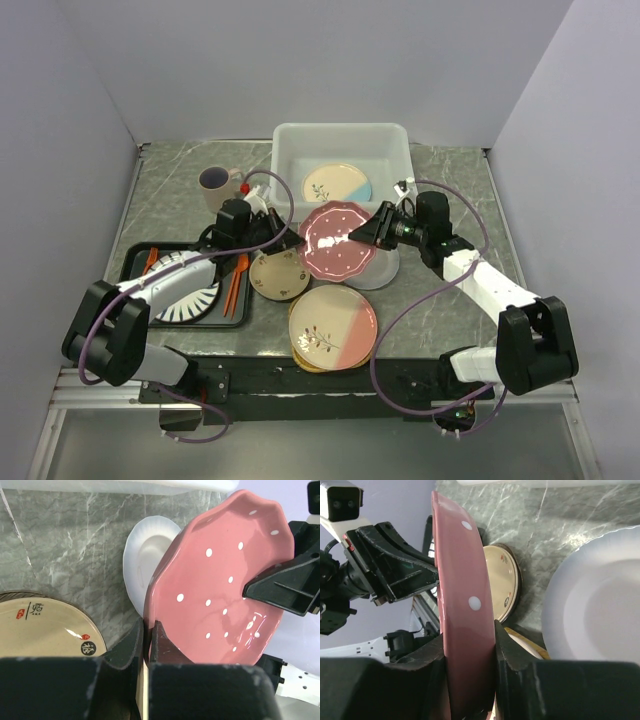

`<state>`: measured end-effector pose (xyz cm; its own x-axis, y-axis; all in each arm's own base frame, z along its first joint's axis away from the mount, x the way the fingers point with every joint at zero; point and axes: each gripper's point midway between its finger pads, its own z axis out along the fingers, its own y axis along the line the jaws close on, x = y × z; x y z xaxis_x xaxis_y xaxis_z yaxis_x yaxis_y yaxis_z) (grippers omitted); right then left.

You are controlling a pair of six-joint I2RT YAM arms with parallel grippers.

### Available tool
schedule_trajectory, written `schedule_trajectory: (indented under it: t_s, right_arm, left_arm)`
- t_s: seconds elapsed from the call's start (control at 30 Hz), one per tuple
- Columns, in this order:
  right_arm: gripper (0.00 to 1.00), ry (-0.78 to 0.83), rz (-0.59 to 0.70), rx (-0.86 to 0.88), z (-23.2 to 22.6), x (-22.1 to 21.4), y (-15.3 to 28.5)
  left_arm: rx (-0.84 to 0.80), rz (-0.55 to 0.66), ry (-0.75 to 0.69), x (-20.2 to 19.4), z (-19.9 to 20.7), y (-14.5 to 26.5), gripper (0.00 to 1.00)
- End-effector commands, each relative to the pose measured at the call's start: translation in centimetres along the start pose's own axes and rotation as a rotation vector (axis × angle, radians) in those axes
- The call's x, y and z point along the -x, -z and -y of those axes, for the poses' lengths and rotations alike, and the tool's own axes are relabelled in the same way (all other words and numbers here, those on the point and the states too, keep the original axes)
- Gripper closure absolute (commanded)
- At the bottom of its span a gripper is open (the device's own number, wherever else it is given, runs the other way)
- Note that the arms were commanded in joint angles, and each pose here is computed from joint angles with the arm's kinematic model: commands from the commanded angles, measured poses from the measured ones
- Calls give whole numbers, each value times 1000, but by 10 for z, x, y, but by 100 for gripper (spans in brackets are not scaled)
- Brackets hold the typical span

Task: Place the plates into the plastic bin on the countertop
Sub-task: Pick up the plate at the center of the board.

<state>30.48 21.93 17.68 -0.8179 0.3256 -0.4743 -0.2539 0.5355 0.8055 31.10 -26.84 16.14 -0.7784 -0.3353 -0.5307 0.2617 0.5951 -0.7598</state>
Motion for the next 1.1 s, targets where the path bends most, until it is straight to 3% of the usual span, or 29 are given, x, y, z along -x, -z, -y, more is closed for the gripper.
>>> schedule_trajectory:
  t_s: [0.0,0.1,0.33,0.53,0.9,0.97,1.07]
  right_arm:
    - [89,44,-9,22,-2,-4,-2]
    - [100,38,-11,18,0,-5,-3]
    - [100,41,-11,25,-2,-5,-3]
    - [100,45,5,25,-4,-2,-2]
    - [100,56,17,25,-9,3,1]
    - [100,53,16,26,-9,3,1]
    - [100,56,15,29,-10,3,1]
  left_arm:
    - [-224,129,-67,40,69,18,99]
    - [-217,130,-69,40,68,19,99]
    - [-197,139,-77,41,65,19,99]
    - [-198,134,-80,41,65,18,92]
    - [-199,137,-95,42,66,18,57]
    - [-191,138,-95,42,64,18,43]
    - [-187,142,-100,43,64,19,32]
